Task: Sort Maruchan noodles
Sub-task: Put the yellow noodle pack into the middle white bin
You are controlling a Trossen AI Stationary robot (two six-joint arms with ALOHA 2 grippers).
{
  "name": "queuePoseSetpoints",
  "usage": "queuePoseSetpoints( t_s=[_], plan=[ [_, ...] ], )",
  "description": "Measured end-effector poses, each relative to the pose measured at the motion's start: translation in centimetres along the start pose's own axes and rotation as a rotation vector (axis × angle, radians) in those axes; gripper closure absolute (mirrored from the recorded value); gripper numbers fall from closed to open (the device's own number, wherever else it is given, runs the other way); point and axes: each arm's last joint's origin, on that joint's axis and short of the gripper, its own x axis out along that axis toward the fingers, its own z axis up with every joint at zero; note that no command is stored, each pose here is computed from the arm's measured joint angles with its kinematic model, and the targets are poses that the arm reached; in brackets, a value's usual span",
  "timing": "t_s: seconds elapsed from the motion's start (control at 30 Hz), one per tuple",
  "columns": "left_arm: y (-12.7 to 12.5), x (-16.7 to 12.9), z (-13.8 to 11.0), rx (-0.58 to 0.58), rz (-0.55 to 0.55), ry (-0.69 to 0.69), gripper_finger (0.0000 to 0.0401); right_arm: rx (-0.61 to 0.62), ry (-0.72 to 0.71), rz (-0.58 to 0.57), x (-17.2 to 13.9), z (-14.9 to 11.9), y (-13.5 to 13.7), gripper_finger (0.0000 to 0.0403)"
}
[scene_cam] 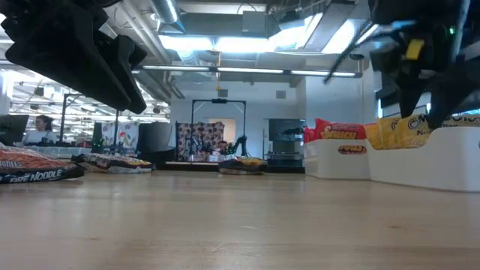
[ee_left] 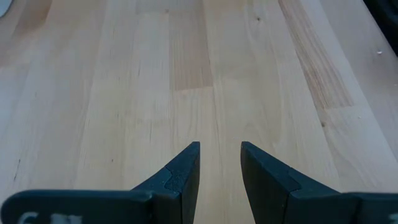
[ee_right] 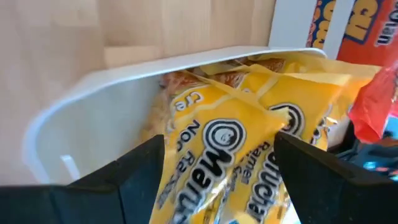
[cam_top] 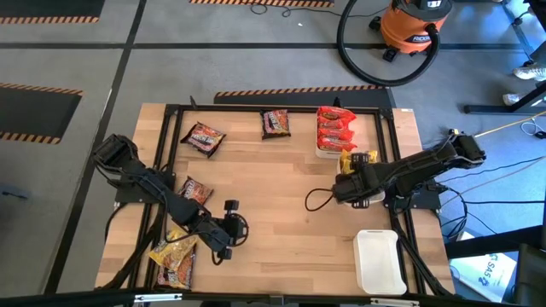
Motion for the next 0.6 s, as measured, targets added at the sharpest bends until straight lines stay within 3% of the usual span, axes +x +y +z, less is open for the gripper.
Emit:
queuePoseSetpoints(
  t_s=[0.2,0.3,0.4,0.6],
  plan=[
    [-0.1,0.0,0.2,-0.008,-0.006,-0.015,0.0292,0.114,-0.050,0.043,-3.7,0.9,-1.1,0.0119],
    [-0.1,0.0,0.3,-0.011,-0.008,-0.023,0.0292,0.181,-0.151,0.100,-5.4,1.9,-1.4,0.0119],
    [0.0,-0.5,0.6,-0.012,-0.024,-0.035,0.0292,0.212,-0.325,0.167,-6.6,3.5,-0.8,0.0119],
    [0.1,-3.7,2.1,-0.051,-0.115,0.019,0.0292,0.119,-0.765,0.260,-6.6,6.2,3.0,0.0119]
  ],
)
